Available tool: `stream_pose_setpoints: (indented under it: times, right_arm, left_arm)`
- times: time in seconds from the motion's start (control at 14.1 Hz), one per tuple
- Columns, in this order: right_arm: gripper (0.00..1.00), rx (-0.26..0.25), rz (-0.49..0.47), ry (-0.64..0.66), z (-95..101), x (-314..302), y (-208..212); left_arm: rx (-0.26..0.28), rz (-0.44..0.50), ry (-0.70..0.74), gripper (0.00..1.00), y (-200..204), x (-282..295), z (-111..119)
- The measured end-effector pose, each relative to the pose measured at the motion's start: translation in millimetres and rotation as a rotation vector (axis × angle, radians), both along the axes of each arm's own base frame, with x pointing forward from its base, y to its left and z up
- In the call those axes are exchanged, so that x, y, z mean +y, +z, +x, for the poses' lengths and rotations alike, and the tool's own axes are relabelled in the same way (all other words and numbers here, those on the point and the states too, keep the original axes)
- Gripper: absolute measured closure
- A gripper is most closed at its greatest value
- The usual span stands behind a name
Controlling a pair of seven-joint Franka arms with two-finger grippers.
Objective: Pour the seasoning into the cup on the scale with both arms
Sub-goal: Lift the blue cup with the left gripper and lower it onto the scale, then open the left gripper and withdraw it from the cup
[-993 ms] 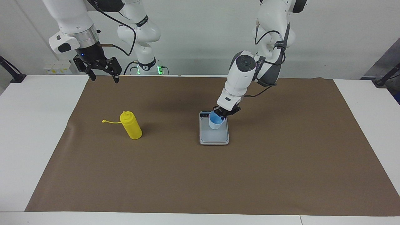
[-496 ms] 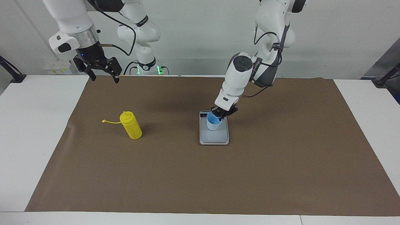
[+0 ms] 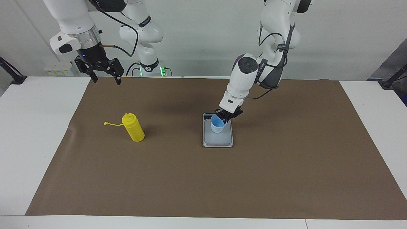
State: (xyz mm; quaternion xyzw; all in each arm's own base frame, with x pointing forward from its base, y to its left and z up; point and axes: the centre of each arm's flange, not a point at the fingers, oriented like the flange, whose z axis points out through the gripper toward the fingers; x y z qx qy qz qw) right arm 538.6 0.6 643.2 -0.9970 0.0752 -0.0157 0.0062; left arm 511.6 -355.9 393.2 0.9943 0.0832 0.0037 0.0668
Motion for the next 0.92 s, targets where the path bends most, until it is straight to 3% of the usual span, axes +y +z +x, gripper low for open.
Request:
stream_pose_setpoints:
  times: [0.14, 0.21, 0.5, 0.71, 0.78, 0.92]
  right_arm:
    - [0.0, 0.0, 0.0, 0.0, 0.0, 0, 0]
    - [0.0, 0.0, 0.0, 0.0, 0.0, 0, 0]
    - [0.0, 0.0, 0.0, 0.0, 0.0, 0, 0]
    - [0.0, 0.0, 0.0, 0.0, 0.0, 0, 0]
    - [0.0, 0.0, 0.0, 0.0, 0.0, 0, 0]
    - [0.0, 0.001, 0.0, 0.0, -0.1, 0, 0]
  left_arm:
    - [-0.002, 0.003, -0.001, 0.92, 0, 1, 0]
    - [-0.002, 0.003, 0.0, 0.85, 0, 1, 0]
    - [-0.005, 0.001, 0.007, 0.43, 2, 2, 2]
    - [-0.013, 0.0, 0.037, 0.07, 27, 20, 12]
    - [-0.012, 0.002, 0.051, 0.0, 40, 30, 16]
    - [-0.014, 0.007, 0.071, 0.0, 60, 52, 27]
